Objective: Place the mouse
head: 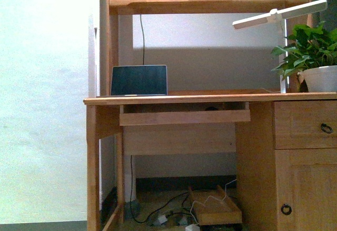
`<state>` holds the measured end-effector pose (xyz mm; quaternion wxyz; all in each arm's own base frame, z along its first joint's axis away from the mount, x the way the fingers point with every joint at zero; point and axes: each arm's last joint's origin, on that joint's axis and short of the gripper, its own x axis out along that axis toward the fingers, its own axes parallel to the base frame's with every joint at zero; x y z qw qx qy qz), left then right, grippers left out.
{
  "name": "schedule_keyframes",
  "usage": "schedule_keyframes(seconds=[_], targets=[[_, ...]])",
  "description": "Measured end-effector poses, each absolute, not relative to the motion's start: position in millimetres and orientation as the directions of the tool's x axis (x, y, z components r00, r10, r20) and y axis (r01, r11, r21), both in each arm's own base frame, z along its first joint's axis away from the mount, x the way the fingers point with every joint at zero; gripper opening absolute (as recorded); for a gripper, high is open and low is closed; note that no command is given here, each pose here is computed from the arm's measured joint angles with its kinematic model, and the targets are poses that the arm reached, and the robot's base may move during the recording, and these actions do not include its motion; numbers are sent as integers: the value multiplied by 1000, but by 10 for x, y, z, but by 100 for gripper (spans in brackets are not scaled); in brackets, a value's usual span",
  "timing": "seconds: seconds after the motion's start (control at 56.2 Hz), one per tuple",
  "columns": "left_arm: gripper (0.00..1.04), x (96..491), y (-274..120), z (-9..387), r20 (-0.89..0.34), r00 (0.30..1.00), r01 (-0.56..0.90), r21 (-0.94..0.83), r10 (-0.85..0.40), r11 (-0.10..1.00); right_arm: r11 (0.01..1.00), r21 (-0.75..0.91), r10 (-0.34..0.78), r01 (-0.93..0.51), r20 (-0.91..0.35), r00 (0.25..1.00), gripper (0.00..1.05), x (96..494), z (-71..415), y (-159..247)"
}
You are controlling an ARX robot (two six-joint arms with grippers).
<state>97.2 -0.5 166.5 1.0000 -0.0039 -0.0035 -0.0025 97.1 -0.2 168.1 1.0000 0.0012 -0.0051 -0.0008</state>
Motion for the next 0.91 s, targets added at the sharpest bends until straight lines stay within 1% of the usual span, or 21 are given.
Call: schedule_keyframes(seconds=[0.907], targets=[[97, 972, -5, 1665, 7, 1000, 5, -8, -5, 1000, 1000, 2, -2, 2, 10, 1000, 97, 971, 1681, -2]])
